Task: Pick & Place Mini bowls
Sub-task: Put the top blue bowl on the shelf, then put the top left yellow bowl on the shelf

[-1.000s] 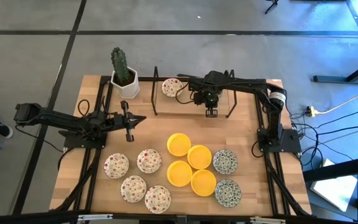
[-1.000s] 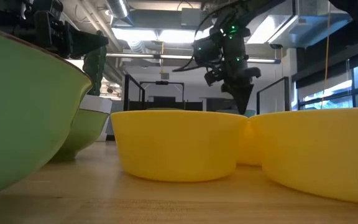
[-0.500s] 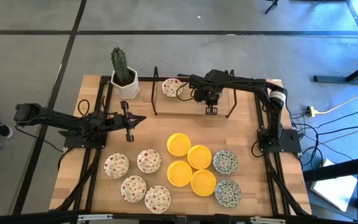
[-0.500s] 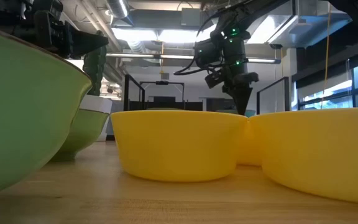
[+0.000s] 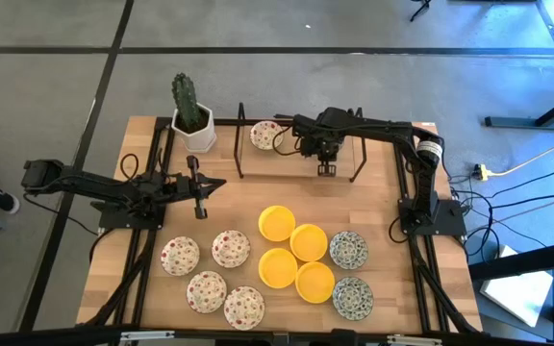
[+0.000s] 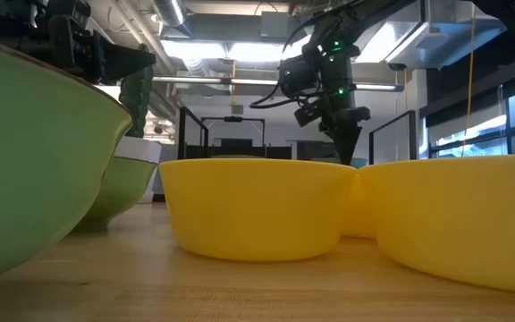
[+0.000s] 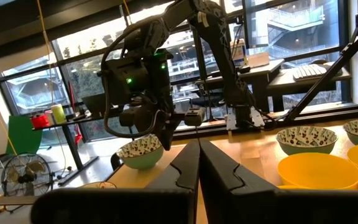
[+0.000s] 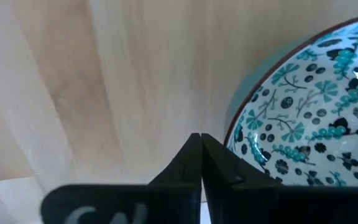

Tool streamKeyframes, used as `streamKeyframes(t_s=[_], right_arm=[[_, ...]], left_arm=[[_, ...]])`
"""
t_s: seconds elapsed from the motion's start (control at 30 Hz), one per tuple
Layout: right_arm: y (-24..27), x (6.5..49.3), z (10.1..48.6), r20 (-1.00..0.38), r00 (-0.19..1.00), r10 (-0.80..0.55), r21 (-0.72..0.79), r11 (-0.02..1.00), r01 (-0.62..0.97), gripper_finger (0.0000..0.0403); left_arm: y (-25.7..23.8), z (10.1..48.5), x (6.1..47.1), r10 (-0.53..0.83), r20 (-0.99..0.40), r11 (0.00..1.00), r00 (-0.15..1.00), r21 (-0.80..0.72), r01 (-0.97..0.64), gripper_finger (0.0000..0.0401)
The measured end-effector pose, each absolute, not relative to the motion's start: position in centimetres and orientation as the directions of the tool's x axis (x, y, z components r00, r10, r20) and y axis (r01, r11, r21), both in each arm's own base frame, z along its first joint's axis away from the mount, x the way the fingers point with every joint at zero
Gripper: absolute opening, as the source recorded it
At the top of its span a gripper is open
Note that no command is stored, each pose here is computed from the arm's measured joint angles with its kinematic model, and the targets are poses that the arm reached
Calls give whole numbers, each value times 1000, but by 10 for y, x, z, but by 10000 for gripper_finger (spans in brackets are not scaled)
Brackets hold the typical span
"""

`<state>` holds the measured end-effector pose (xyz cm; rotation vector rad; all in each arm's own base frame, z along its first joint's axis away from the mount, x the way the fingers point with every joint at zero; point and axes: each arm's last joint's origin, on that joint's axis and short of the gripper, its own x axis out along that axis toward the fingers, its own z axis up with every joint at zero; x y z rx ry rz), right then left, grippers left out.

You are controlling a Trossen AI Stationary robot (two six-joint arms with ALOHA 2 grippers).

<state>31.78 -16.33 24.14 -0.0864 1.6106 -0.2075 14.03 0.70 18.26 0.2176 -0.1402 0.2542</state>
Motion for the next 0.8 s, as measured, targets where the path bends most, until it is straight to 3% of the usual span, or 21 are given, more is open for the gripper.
streamKeyframes(t_s=[0.43, 0.8], right_arm=[[-164, 319, 242, -981, -44, -189, -192, 978, 78, 4], [-130, 329, 256, -982, -11, -191, -191, 982, 3, 5]], left_arm=[[7, 183, 140, 234, 165, 945, 958, 195, -264, 3], [7, 183, 140, 234, 165, 945, 958, 195, -264, 2]])
